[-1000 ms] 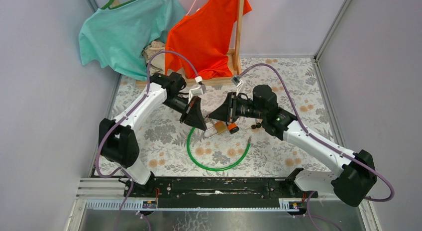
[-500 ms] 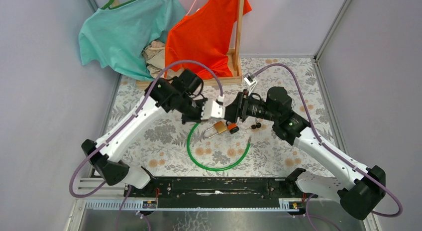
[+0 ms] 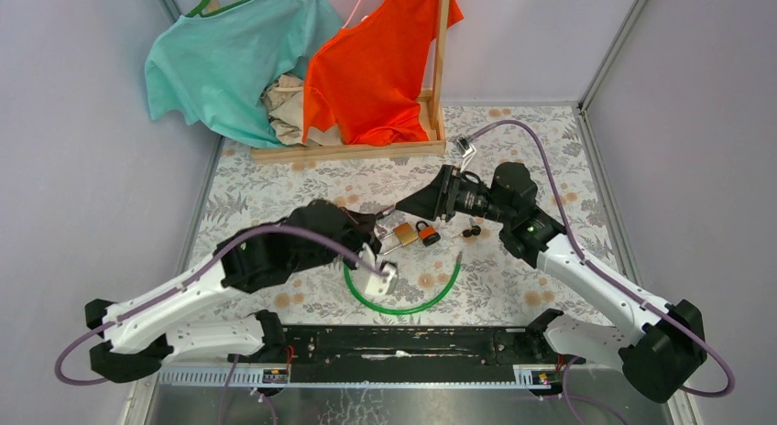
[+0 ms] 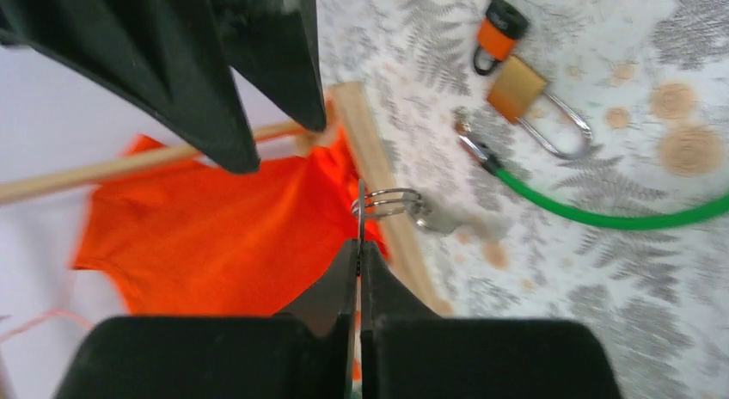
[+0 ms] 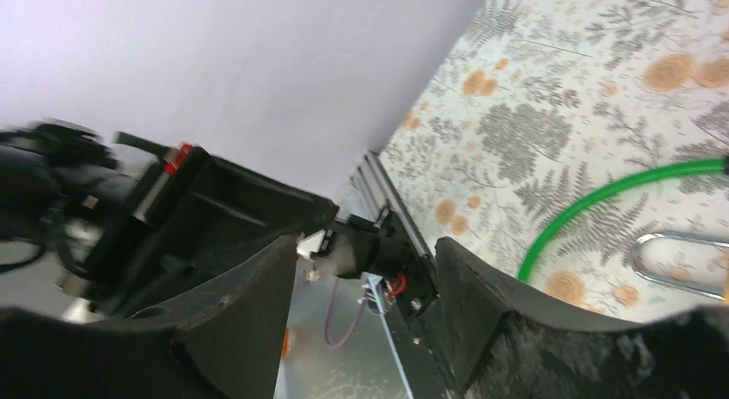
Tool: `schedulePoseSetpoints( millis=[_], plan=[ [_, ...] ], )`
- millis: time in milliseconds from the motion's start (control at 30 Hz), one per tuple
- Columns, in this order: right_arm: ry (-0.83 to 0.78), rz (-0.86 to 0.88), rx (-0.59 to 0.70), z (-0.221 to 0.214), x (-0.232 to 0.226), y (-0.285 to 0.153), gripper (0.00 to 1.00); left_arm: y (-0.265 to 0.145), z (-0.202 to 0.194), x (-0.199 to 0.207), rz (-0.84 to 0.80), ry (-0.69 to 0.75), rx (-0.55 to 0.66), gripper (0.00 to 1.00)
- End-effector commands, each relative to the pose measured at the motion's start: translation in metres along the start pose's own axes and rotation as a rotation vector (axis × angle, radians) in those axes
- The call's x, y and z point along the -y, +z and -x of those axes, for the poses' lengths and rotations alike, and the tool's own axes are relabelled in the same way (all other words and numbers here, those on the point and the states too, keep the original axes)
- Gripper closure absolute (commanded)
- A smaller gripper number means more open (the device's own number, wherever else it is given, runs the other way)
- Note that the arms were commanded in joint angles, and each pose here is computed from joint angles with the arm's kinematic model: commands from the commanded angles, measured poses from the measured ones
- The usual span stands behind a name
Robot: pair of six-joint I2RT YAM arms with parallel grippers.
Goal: Unlock with the key
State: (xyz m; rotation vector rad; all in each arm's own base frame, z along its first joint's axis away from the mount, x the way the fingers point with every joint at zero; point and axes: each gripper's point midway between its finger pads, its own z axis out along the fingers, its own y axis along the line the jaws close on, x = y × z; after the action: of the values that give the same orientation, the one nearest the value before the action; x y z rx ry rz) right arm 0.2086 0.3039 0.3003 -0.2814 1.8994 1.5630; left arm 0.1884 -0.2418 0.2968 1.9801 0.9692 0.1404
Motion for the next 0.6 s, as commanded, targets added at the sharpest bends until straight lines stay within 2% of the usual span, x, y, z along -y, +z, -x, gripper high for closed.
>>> schedulePoseSetpoints(
  millis=[0, 200, 267, 567],
  plan=[
    [0.033, 0.176, 0.036, 0.014, -0.036, 0.000, 0.32, -0.019, 0.021, -0.053, 0.374, 0.326, 0.039, 1.00],
    [0.012, 0.243, 0.051, 0.014, -0.049, -0.006, 0.32, -0.044, 0.045, -0.055, 0.652, 0.647, 0.102, 1.00],
    [0.005, 0.295, 0.040, 0.013, -0.058, -0.008, 0.32, -0.048, 0.052, -0.054, 0.684, 0.692, 0.126, 1.00],
    [0.005, 0.384, 0.006, 0.002, -0.069, -0.011, 0.39, -0.049, 0.053, -0.054, 0.751, 0.803, 0.075, 1.00]
  ],
)
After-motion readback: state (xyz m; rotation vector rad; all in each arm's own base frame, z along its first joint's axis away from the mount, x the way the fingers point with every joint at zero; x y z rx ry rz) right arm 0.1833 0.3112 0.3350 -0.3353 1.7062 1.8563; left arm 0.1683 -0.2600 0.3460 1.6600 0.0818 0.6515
